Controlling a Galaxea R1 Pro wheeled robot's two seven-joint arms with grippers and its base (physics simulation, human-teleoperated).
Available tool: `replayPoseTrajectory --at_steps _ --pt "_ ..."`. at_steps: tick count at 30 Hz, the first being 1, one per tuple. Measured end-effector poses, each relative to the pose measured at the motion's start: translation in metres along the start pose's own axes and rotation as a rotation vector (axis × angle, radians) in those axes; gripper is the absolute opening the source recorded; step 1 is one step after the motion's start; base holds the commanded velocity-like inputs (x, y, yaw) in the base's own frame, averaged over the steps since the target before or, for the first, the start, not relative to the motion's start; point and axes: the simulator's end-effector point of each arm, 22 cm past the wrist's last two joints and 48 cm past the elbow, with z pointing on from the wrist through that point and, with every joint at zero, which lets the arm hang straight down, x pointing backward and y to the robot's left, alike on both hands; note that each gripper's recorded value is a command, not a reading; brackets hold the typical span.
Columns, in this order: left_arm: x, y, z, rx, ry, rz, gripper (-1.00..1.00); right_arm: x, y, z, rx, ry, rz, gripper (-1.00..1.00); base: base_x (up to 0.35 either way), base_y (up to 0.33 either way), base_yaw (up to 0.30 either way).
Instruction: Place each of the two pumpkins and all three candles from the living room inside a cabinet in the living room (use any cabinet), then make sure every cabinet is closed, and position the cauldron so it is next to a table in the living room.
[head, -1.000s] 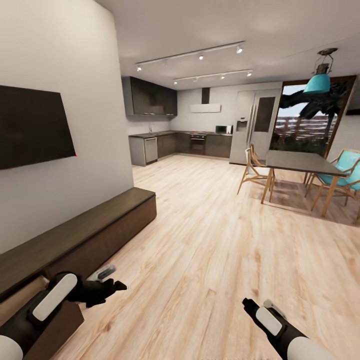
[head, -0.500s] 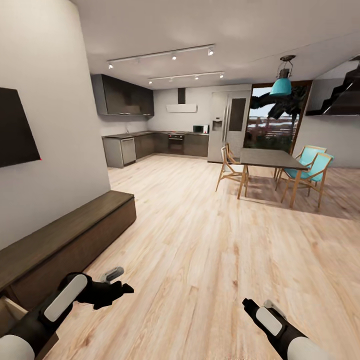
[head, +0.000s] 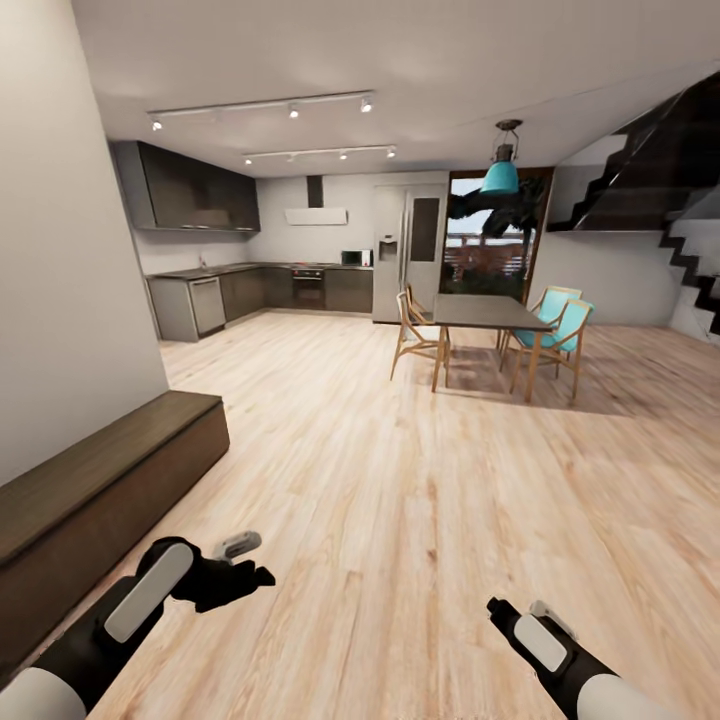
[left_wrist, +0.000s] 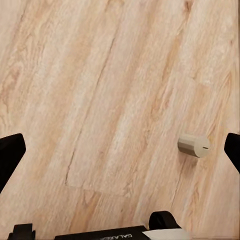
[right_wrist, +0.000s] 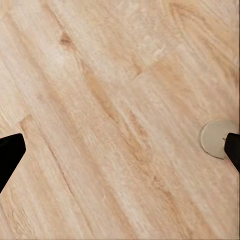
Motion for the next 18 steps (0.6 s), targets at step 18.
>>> replayPoseTrajectory --at_steps 18 --pt "-0.0001 -0.0013 -0.0003 0.001 -0.001 0.004 1.00 0.0030 -0.0003 0.0000 0.002 0.010 -0.003 1.00 0.000 0.000 -0.294"
